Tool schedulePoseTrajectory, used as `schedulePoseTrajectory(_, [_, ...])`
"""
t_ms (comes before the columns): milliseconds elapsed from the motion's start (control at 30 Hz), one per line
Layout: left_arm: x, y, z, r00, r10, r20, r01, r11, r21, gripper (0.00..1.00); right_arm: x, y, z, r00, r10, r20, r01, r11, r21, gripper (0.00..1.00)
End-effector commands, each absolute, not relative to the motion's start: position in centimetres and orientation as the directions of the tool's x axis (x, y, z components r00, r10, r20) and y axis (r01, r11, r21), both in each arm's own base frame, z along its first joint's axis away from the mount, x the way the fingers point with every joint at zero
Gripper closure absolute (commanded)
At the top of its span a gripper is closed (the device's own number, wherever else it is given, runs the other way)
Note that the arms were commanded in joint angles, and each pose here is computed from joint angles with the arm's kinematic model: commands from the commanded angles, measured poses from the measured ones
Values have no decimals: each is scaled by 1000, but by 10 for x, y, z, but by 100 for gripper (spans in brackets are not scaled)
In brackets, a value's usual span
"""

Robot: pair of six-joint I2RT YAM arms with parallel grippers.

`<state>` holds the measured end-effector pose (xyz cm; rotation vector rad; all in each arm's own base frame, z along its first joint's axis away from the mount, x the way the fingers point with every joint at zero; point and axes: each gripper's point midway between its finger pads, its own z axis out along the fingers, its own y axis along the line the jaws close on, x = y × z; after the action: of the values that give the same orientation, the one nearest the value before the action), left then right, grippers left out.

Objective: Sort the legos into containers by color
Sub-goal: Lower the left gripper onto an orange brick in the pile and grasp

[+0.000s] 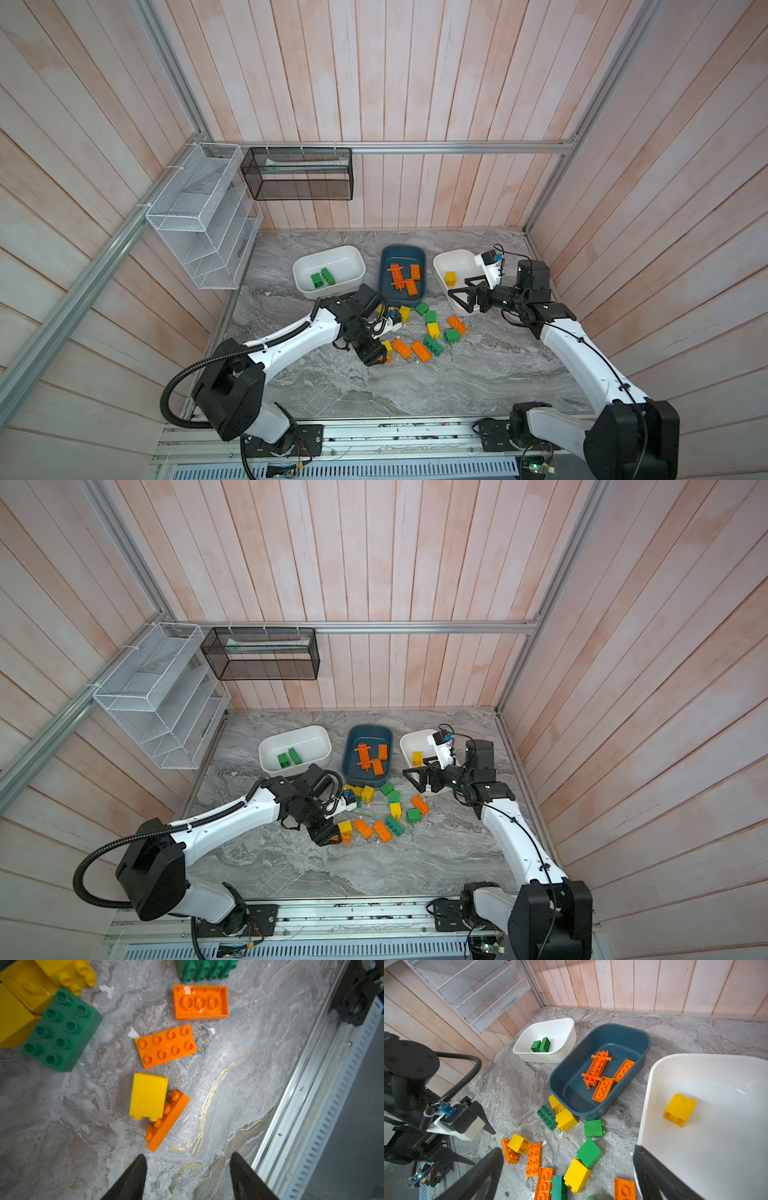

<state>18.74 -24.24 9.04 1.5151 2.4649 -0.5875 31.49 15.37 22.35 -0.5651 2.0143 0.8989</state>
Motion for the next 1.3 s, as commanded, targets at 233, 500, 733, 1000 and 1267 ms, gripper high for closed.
schedulePoseTrajectory(233, [198, -233, 61, -259, 880, -398, 965, 250, -78, 40, 308, 160, 215, -559, -87, -824, -673, 628, 390, 2])
schedulePoseTrajectory(500, [215, -240, 46, -234, 884, -405, 969, 244, -29, 42, 309, 161, 213, -562, -90, -822, -672, 629, 391, 2])
schedulePoseTrajectory(733, [201, -241, 34, -226, 889, -398, 974, 216, -71, 58, 309, 161, 212, -565, -96, -820, -673, 629, 390, 2])
schedulePoseTrajectory(1000, [190, -249, 26, -203, 904, -376, 979, 180, -96, 60, 309, 162, 210, -568, -99, -817, -675, 624, 394, 2])
schedulePoseTrajectory(1267, [191, -258, 22, -199, 907, -371, 980, 174, -100, 65, 308, 161, 208, -573, -98, -813, -671, 625, 398, 2])
